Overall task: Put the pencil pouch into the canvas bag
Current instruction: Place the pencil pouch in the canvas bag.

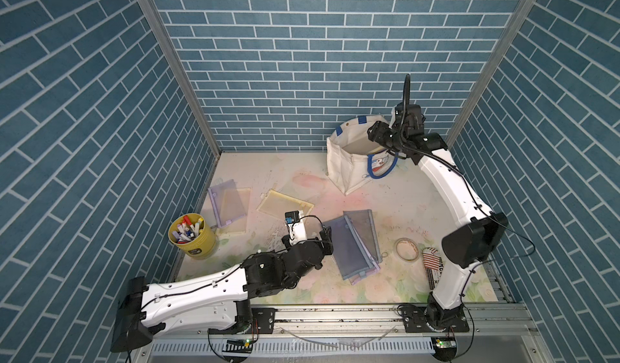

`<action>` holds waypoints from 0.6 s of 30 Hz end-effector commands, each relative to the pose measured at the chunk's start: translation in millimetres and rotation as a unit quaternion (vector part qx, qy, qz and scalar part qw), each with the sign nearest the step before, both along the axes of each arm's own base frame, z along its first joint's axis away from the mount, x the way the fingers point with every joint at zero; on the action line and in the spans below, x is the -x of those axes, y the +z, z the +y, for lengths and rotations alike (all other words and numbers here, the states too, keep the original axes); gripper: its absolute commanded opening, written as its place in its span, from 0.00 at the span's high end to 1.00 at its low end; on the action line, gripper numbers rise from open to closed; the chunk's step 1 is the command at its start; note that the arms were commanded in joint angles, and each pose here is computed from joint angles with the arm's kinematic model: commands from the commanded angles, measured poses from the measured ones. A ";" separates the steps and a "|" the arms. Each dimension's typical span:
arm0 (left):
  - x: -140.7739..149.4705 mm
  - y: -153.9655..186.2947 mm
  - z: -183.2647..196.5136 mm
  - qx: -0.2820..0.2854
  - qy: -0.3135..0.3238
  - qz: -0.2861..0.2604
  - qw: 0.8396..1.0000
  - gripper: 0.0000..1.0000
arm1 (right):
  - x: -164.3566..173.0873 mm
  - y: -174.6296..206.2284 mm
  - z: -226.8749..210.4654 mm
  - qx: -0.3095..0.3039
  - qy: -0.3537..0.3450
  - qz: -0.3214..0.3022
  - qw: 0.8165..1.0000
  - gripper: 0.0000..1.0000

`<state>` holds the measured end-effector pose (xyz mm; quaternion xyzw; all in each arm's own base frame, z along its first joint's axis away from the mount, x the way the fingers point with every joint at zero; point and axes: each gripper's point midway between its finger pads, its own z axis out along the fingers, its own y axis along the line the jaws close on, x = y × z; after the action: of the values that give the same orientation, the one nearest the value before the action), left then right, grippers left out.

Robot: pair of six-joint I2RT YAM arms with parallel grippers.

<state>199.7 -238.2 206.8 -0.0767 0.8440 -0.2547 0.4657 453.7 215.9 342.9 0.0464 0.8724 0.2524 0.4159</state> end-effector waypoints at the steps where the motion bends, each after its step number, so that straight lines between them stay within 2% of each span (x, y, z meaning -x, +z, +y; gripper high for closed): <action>1: 7.7 -44.2 -3.9 0.011 0.007 0.066 0.998 0.01 | 79.2 -47.6 6.4 0.037 0.108 0.055 0.992 0.30; 5: 12.3 -78.2 -25.1 0.017 -0.009 0.117 0.993 0.01 | 150.4 -114.0 1.9 0.031 0.191 0.140 0.971 0.30; 10: 12.2 -115.0 -42.9 0.040 -0.008 0.160 0.986 0.02 | 211.1 -184.6 18.0 -0.044 0.272 0.263 0.925 0.34; 13: 9.5 -131.6 -45.1 0.058 0.003 0.172 0.983 0.05 | 222.0 -211.9 25.3 -0.078 0.284 0.301 0.907 0.37; 18: 5.3 -150.1 -41.7 0.052 0.011 0.183 0.982 0.10 | 218.2 -240.4 26.6 -0.061 0.293 0.329 0.896 0.40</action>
<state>189.3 -274.5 57.4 -0.1365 0.9074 -0.2520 0.3073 233.5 231.9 100.8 -0.0718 0.9325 0.3539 0.0056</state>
